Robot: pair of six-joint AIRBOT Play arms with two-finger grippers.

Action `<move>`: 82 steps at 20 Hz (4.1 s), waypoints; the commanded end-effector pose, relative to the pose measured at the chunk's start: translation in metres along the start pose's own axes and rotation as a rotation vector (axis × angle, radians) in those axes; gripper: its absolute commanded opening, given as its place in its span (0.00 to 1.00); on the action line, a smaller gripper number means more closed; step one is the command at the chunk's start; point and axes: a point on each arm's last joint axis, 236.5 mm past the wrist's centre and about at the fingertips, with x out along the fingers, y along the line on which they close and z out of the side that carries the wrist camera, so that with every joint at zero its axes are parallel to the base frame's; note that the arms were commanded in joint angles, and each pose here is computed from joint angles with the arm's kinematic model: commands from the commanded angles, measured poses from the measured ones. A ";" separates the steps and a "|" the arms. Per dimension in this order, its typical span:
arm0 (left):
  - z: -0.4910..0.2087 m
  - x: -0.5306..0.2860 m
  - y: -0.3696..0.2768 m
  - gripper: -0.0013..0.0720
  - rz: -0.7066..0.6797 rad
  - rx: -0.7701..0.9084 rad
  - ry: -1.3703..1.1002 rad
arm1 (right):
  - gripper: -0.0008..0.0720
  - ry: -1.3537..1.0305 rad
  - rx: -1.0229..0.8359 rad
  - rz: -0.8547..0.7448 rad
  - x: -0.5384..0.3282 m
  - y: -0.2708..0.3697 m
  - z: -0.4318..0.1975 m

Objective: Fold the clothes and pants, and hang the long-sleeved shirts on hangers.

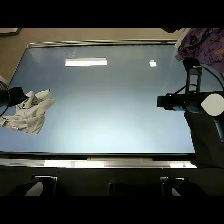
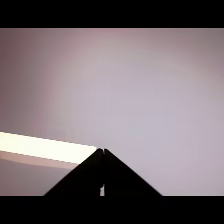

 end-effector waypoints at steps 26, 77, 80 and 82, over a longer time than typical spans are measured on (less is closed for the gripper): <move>0.001 0.000 -0.001 0.04 -0.003 -0.006 -0.003 | 0.06 -0.101 -0.006 0.013 -0.001 0.003 0.024; -0.148 0.143 -0.252 0.92 -0.313 -0.083 0.335 | 0.29 -0.142 0.146 -0.270 -0.056 -0.065 0.010; -0.092 0.122 -0.187 0.92 -0.215 -0.102 0.217 | 0.47 -0.039 0.418 -0.240 -0.012 -0.099 0.002; -0.060 0.113 -0.155 0.92 -0.186 -0.160 0.142 | 0.58 0.136 0.600 0.012 0.041 -0.079 -0.015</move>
